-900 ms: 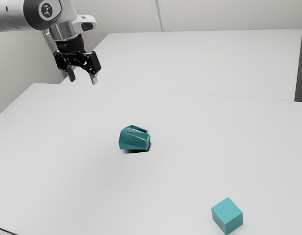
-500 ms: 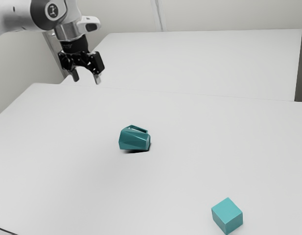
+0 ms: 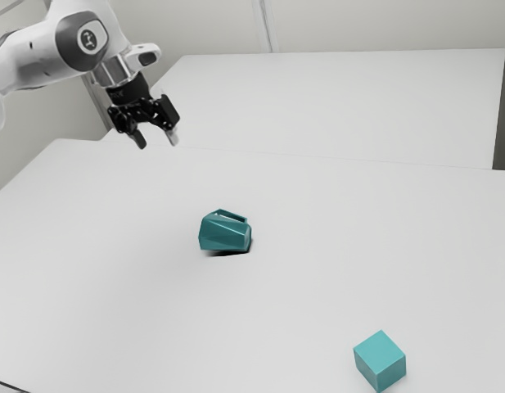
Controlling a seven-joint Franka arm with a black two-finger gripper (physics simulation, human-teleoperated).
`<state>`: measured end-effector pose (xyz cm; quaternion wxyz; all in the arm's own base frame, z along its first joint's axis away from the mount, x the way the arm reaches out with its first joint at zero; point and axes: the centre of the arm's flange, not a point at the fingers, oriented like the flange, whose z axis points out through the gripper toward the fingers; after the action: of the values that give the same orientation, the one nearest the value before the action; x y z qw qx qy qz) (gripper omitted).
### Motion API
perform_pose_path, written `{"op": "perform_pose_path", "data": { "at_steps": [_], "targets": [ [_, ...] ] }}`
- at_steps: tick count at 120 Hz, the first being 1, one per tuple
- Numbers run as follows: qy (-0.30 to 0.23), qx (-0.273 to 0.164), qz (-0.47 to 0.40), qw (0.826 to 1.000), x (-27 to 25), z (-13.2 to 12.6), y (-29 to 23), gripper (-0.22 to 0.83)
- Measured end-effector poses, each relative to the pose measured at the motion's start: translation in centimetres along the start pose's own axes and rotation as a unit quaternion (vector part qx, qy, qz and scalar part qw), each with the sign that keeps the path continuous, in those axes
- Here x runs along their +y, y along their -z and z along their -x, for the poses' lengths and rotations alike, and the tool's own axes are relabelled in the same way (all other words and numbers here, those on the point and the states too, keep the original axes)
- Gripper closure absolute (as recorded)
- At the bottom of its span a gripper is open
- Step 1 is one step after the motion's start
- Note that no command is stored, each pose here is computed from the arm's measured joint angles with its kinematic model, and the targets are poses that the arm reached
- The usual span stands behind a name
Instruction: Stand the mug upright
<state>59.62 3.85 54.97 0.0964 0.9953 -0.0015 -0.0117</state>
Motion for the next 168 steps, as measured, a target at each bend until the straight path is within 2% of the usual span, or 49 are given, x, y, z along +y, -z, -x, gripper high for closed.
{"op": "perform_pose_path", "data": {
  "at_steps": [32,49,99,129,168],
  "targets": [
    [0.016,0.027,0.100,0.994,-3.1,-0.3,-6.3,0.02],
    [0.033,0.044,0.153,0.987,-4.5,0.5,-10.1,0.02],
    [0.078,0.122,0.273,0.951,-7.9,3.2,-17.6,0.02],
    [0.059,0.159,0.294,0.941,-8.7,3.1,-20.1,0.02],
    [0.044,0.162,0.302,0.938,-9.8,3.3,-23.0,0.02]
  ]
}}
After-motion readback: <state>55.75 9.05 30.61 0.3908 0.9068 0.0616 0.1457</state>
